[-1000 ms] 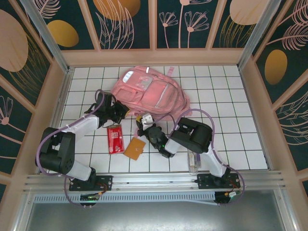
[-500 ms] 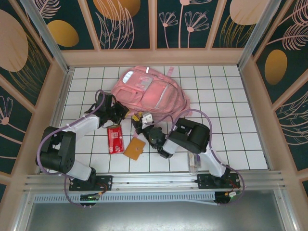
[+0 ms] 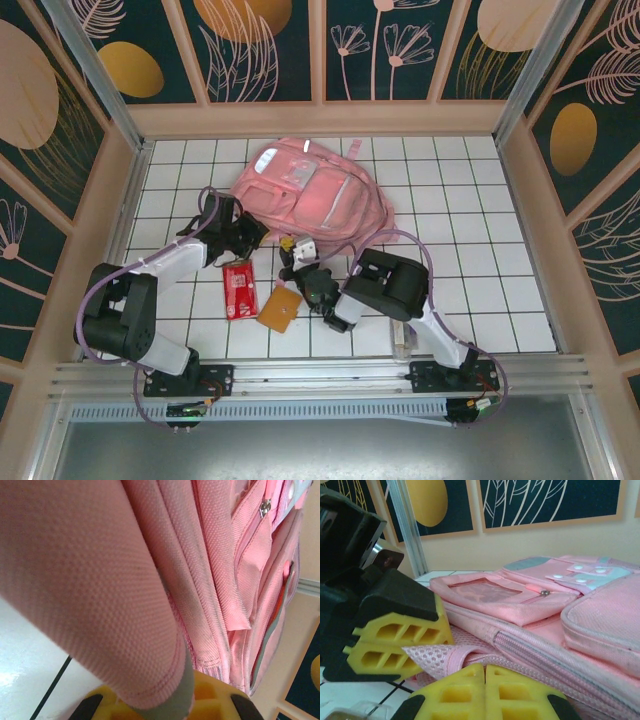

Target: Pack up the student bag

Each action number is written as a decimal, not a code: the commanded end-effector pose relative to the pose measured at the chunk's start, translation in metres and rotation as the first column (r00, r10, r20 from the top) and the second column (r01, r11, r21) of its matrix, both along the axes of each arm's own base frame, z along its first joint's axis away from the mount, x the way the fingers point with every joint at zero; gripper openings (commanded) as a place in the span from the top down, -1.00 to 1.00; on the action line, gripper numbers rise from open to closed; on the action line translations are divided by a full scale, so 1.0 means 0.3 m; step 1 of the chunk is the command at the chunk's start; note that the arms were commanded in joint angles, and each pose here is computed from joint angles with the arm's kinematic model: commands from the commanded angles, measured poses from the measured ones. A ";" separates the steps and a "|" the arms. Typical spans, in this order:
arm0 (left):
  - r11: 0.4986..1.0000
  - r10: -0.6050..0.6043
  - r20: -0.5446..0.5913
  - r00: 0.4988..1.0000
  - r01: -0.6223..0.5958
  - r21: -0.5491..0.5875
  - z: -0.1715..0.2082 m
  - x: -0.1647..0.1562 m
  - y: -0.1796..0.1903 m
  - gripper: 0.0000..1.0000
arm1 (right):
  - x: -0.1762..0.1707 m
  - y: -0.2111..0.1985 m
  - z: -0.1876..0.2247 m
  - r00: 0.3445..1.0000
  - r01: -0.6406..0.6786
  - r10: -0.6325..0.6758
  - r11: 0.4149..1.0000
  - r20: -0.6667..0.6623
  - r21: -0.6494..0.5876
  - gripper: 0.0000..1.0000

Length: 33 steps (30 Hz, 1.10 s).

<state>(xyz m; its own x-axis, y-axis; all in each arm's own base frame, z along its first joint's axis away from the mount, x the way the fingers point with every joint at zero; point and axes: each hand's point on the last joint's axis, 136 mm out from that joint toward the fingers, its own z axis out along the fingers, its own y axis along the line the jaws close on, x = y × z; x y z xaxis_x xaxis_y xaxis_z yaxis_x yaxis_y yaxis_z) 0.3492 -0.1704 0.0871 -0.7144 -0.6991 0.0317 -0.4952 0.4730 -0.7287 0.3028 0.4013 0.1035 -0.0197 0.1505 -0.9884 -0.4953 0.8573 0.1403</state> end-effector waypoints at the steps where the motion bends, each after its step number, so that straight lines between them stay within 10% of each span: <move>1: 0.999 -0.010 0.064 0.998 0.008 0.037 0.063 0.021 0.012 1.00 | -0.002 -0.096 0.023 0.995 0.100 -0.101 0.994 0.001 0.053 1.00; 12: 0.998 0.011 0.057 0.998 -0.014 0.057 0.029 0.065 0.049 1.00 | -0.080 -0.163 0.054 0.999 0.034 -0.034 0.999 -0.003 0.036 1.00; 15: 1.000 0.017 0.029 0.999 -0.017 -0.006 0.035 0.045 0.028 1.00 | -0.113 -0.074 0.046 0.996 -0.095 0.094 0.995 0.004 0.028 0.51; 18: 0.997 0.047 0.034 0.998 -0.044 -0.070 0.068 0.017 0.008 1.00 | -0.128 0.008 0.015 0.984 -0.173 0.173 0.985 0.030 -0.018 0.48; 33: 0.989 0.048 0.027 0.998 -0.044 -0.144 0.108 -0.053 -0.028 1.00 | 0.001 0.009 -0.077 1.000 0.007 -0.007 0.999 -0.006 -0.041 0.31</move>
<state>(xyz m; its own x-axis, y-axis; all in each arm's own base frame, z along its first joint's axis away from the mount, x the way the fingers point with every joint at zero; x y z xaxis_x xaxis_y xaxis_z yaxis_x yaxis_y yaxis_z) 0.3359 -0.1644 0.0935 -0.6558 -0.7510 0.0766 -0.5404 0.3961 -0.7423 0.2892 0.4159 0.0802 -0.0349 0.0844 -0.9958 -0.5672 0.8187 0.0892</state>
